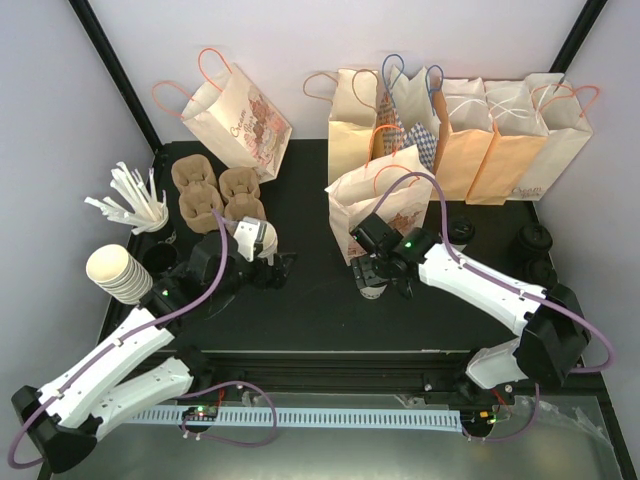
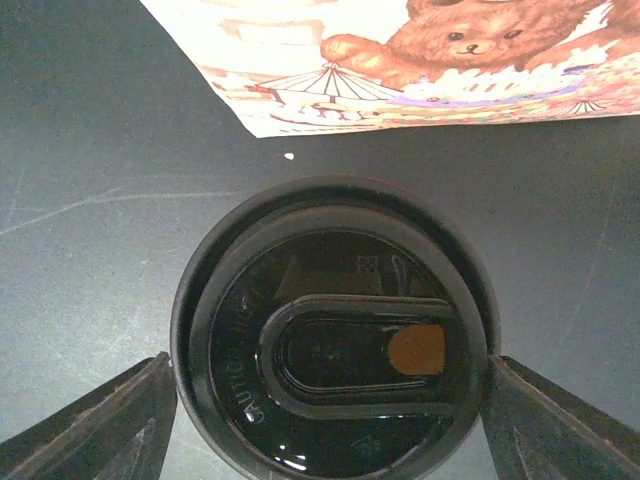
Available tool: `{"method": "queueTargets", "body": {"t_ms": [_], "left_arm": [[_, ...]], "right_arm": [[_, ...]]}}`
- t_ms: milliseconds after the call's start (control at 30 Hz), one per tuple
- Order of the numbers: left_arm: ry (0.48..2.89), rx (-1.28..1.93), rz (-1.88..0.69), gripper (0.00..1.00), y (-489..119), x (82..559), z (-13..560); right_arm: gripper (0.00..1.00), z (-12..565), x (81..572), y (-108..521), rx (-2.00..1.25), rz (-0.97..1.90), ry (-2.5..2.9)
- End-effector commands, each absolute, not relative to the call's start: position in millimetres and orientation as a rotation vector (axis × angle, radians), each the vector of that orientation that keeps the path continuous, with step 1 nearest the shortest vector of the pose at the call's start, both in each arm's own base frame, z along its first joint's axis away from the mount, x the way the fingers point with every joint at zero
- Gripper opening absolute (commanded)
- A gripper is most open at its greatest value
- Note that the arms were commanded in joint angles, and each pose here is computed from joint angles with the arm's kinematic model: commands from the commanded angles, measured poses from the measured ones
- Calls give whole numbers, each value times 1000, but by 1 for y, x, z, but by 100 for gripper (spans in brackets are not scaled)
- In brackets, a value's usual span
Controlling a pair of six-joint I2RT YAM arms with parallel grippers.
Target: Pack the takeout coffee
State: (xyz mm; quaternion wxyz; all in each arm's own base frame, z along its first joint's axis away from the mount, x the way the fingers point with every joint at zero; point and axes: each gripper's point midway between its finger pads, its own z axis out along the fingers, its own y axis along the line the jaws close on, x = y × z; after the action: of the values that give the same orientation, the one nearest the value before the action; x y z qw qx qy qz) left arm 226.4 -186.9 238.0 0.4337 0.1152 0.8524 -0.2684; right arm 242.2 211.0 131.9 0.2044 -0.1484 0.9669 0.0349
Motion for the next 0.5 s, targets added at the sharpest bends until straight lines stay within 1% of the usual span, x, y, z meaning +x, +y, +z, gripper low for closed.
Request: {"method": "queueTargets", "body": {"t_ms": [0, 267, 367, 467], "left_arm": [[2075, 224, -575, 97, -167, 233, 270], [2036, 199, -539, 97, -155, 232, 290], [2036, 194, -531, 97, -153, 232, 290], [2039, 196, -523, 97, -152, 232, 290]], "right_arm": [[84, 138, 247, 209, -389, 58, 2675], [84, 134, 252, 208, -385, 5, 2675], [78, 135, 254, 209, -386, 5, 2668], [75, 138, 254, 209, -385, 6, 2663]]}}
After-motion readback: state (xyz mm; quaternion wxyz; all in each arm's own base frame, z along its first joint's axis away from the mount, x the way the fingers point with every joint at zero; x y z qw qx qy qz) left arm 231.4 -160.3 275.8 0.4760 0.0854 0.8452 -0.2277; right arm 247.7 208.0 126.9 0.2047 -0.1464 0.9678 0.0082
